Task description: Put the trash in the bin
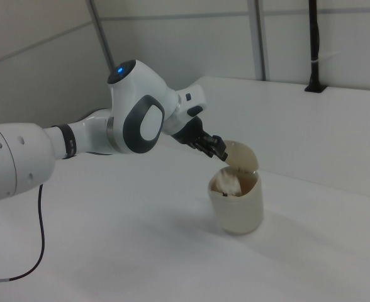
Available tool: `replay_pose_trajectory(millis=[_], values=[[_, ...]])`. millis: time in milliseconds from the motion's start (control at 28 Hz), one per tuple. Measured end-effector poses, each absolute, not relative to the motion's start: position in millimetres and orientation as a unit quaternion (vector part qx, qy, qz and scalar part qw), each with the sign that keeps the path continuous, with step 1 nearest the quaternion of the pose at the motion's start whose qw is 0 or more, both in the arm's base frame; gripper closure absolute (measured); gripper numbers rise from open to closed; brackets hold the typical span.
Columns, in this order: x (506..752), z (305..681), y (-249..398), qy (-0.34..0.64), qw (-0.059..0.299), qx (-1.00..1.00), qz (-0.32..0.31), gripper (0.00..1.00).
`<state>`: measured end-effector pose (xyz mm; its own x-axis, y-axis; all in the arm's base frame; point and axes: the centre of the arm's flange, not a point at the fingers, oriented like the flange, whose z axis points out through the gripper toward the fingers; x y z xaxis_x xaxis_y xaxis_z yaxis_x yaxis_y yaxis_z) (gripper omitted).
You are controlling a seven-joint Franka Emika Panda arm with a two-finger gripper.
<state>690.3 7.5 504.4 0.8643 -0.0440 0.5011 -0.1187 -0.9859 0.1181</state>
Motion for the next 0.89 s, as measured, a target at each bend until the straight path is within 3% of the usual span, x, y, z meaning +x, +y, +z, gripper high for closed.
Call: replay_pose_trajectory(millis=[179,214,250,357,500,643,893], values=[[690.9,506.3,7.5,-0.04,0.076,0.962,0.259,0.37],[691.3,508.3,7.5,-0.04,0.076,0.962,0.261,0.28],[691.5,509.9,7.6,-0.04,0.076,0.961,0.262,0.28],[690.7,516.0,7.6,-0.041,0.076,0.96,0.265,0.15],[681.4,521.8,8.5,-0.046,0.081,0.969,0.229,0.01],[666.1,532.1,15.2,-0.054,0.077,0.978,0.186,0.0],[632.1,563.9,18.7,-0.085,0.029,0.989,0.12,0.0]])
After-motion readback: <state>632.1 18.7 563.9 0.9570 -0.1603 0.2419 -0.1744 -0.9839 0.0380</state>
